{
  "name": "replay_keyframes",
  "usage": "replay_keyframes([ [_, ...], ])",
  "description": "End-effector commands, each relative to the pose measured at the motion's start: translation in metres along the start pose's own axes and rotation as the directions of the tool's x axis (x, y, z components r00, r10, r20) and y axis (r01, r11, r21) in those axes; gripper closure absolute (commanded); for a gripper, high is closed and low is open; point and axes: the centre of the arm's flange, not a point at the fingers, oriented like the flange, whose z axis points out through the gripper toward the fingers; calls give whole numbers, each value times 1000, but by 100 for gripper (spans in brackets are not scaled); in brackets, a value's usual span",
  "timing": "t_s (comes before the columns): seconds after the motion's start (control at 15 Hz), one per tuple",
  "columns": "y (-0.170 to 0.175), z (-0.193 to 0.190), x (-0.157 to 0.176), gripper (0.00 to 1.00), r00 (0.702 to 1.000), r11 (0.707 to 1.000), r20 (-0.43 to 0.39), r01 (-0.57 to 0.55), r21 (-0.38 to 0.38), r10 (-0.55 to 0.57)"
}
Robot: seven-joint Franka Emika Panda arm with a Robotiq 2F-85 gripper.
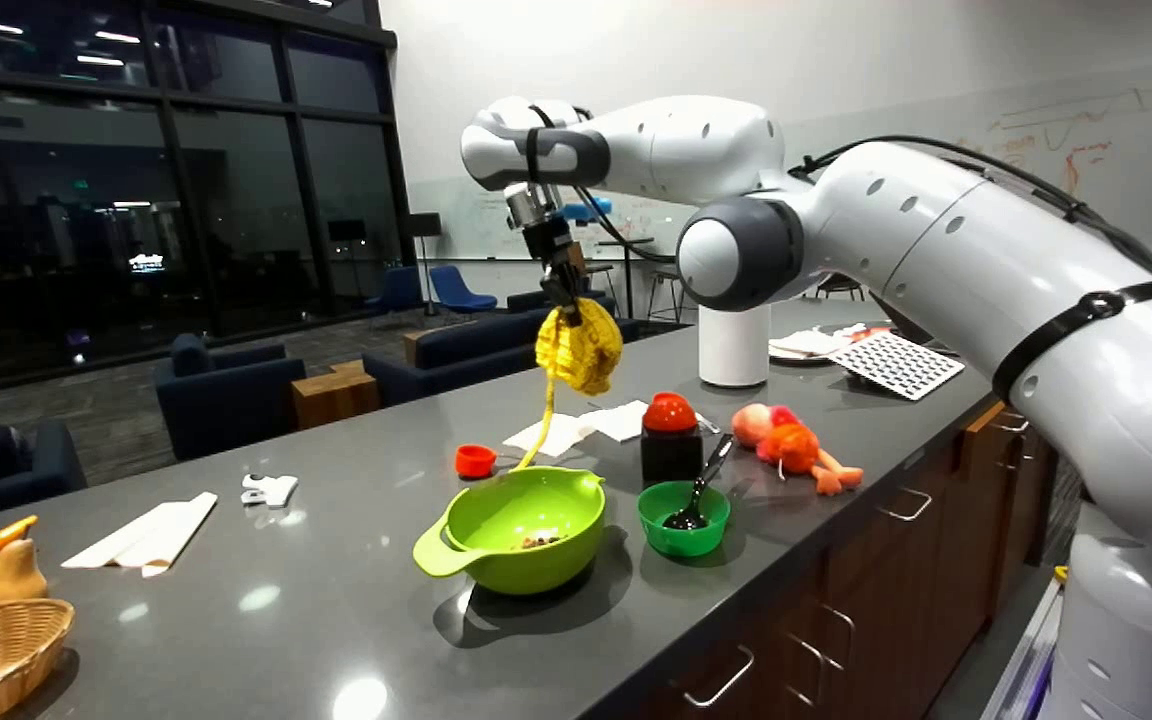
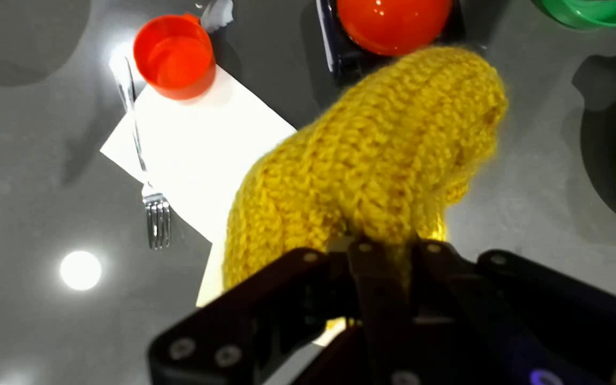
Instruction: Empty the contents of the smaller measuring cup into the green bowl
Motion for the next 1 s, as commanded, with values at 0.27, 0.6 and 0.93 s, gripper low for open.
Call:
replay_keyframes([
  [0.27, 55, 55, 24, 97, 991, 991, 24, 128, 36, -129],
  [0.6, 50, 82, 38, 97, 982, 982, 39, 181, 51, -183],
  [0.93, 47, 95, 42, 60, 977, 976, 49, 204, 71, -208],
])
